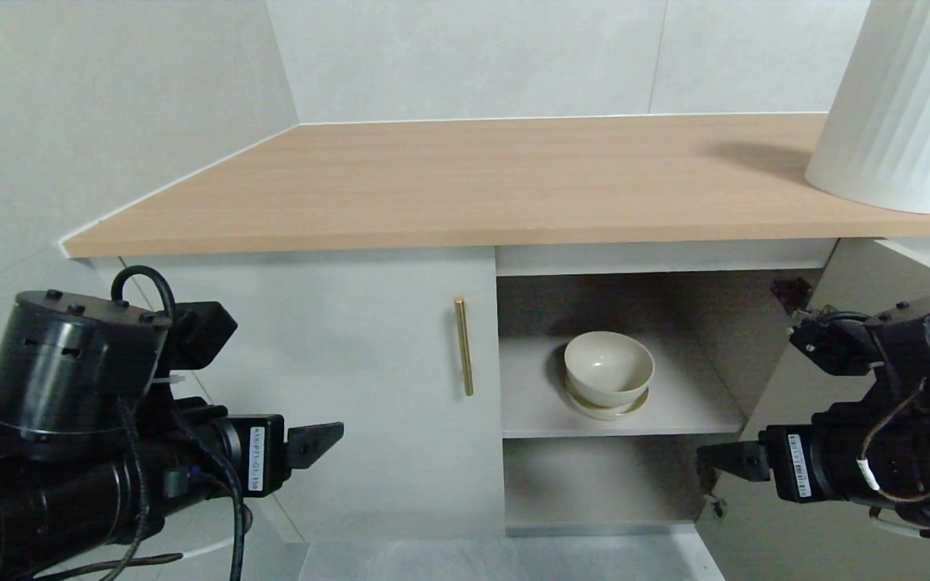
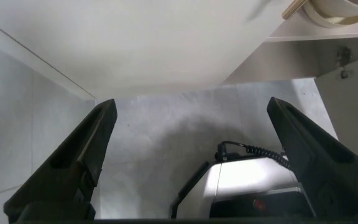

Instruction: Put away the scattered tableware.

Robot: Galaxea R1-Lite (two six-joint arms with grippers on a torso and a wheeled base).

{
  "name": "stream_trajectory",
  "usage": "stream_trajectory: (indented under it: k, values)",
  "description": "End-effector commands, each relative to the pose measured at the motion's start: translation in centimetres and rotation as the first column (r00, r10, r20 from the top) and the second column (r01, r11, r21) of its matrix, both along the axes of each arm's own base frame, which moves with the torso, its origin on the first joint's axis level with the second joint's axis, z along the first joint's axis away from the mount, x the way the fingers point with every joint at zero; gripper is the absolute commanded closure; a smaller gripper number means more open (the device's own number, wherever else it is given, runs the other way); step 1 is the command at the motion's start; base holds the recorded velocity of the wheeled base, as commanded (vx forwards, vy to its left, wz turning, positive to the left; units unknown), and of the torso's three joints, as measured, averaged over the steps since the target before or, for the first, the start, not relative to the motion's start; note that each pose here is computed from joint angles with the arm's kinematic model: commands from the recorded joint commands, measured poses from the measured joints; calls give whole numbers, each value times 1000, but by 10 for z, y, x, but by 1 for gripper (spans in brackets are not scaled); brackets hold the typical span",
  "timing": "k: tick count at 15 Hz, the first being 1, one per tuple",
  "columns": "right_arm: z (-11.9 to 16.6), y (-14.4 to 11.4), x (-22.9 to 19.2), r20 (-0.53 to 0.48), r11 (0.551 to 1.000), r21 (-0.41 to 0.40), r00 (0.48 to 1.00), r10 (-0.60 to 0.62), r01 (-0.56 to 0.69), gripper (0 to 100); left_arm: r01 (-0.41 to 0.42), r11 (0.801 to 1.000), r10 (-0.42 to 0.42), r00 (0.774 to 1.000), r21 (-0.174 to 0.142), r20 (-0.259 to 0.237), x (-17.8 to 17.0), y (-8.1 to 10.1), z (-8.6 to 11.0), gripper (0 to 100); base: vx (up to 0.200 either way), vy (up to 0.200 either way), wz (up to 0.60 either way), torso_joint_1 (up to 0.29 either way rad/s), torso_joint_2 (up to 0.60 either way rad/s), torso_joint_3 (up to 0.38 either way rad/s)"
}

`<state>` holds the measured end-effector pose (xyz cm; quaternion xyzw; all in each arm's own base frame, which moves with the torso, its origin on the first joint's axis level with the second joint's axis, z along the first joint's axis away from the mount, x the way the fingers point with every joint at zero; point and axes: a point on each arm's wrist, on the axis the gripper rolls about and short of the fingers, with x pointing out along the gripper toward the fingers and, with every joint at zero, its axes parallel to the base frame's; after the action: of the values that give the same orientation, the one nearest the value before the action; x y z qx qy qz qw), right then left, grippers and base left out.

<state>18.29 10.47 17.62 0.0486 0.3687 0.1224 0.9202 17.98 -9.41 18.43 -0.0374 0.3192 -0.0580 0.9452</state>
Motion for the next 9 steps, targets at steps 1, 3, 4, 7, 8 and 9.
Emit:
stream_trajectory:
  k: [1,3,4,7,8,9]
  values:
    - [0,0,-3,2,1000,2,1000,6,-6,0,0,1000,0,1000,14,-27,8,-5,-8,0,0,0,0,0,0,0]
    - [-3,1,-2,-11,1000,-3,1000,8,-8,0,4,1000,-3,999,19,-35,10,-7,-10,0,-200,0,0,5,5,7]
    - [-4,1,-1,-13,1000,-7,1000,6,-6,0,4,1000,-3,999,19,-35,10,-7,-10,0,-200,0,0,7,-2,-2]
    - [-4,1,-2,-14,1000,-10,1000,7,-8,0,4,1000,-3,999,21,-42,10,-7,-12,0,-200,0,0,4,4,2]
    - [-4,1,-1,-16,1000,-11,1000,6,-6,0,4,1000,-3,999,21,-42,10,-7,-12,0,-200,0,0,7,7,-7]
    - [-4,1,-1,-15,1000,-12,1000,5,-5,0,4,1000,-3,999,21,-42,10,-7,-12,0,-200,0,0,2,-2,2]
